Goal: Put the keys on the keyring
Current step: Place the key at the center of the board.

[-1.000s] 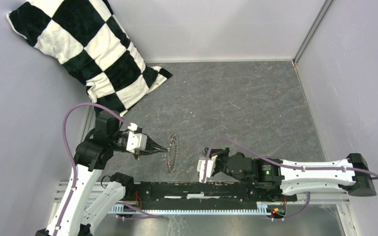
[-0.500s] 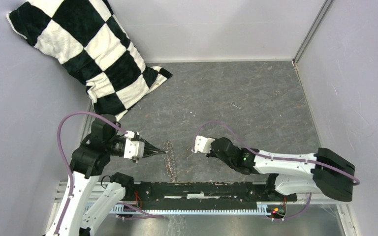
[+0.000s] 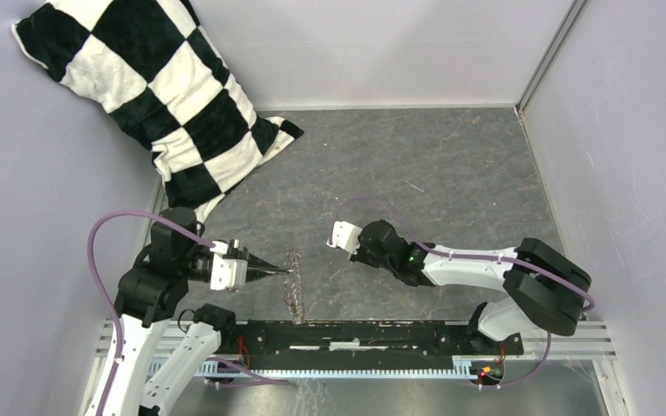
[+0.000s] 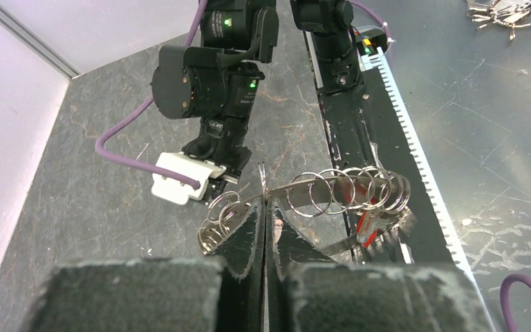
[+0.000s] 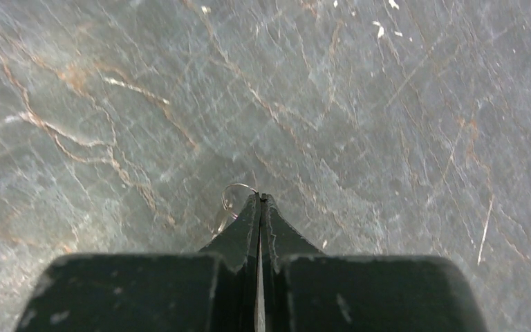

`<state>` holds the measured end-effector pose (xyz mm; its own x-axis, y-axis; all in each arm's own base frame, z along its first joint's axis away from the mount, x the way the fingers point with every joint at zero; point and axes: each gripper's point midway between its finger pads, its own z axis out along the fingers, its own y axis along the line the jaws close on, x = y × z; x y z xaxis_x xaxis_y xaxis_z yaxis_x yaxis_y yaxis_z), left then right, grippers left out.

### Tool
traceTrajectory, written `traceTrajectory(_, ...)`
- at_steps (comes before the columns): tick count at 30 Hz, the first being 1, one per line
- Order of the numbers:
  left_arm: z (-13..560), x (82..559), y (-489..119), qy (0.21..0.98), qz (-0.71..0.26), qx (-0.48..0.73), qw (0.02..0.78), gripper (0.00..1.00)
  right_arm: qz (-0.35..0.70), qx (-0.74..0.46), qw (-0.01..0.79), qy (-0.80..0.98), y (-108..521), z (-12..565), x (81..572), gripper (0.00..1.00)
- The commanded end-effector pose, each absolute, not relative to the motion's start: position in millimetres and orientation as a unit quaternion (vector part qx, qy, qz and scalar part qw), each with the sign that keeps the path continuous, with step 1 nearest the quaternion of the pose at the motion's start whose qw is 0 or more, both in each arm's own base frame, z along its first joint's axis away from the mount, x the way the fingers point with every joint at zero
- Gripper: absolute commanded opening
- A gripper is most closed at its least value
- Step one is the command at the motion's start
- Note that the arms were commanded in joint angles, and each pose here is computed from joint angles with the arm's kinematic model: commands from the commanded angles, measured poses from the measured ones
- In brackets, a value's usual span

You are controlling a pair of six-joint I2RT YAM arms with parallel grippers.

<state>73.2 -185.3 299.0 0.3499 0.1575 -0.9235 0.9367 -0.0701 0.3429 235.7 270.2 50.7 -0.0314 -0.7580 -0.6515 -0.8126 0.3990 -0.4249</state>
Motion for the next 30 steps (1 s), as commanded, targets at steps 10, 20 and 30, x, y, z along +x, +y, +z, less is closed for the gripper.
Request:
traceTrajectory(10, 320.9, 65.5, -185.5, 0.405, -0.366, 0.636, 0.545, 0.02, 0.110, -0.550, 0.424, 0.712, 314.9, 60.9, 247.2, 0.16)
traceTrajectory(20, 325.4, 68.1, -186.2, 0.402, -0.362, 0.638, 0.548, 0.02, 0.199, -0.487, 0.424, 0.738, 318.3, 96.0, 257.2, 0.60)
traceTrajectory(30, 329.0, 69.4, -186.7, 0.398, -0.361, 0.640, 0.549, 0.02, 0.190, -0.324, 0.428, 0.822, 262.5, 103.6, 305.1, 0.98)
